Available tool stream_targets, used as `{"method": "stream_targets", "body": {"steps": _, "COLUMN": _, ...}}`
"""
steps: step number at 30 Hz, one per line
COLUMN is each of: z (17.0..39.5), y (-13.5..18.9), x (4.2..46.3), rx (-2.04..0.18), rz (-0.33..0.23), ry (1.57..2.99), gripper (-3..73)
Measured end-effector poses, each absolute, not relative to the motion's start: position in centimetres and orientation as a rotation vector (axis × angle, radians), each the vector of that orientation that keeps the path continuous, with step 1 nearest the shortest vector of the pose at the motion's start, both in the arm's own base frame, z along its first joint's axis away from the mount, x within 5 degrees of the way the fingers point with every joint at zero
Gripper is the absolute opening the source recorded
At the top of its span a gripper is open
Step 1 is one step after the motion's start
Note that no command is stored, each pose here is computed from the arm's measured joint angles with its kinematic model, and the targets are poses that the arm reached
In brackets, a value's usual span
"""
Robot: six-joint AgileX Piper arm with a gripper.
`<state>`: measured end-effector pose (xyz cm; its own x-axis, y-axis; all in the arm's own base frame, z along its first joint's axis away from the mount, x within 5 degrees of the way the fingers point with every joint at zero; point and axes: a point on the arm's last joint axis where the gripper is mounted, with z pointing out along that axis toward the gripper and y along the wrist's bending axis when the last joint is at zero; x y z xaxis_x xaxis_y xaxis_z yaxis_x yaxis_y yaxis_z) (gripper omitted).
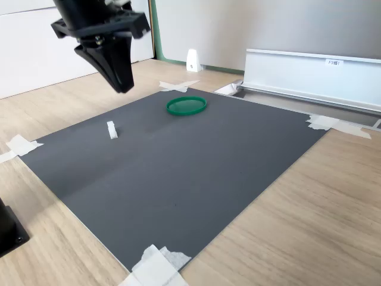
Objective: Grasp a white terminal and put it on the green lid.
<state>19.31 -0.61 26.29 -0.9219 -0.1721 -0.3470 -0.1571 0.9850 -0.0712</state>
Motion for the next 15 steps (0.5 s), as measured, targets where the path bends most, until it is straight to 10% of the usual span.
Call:
{"method": "stream_targets", "body": {"steps": 7, "z": 25.0, "y": 0.0, "x": 20.3, "rx": -0.351, "rz": 0.039, "ry": 2.837, "gripper": 17.2}}
{"method": "stream_targets", "body": {"steps": 15, "z": 24.8, "y": 0.5, "x": 20.4, "rx": -0.449, "rz": 0.114, "ry": 2.828, "gripper": 53.4}}
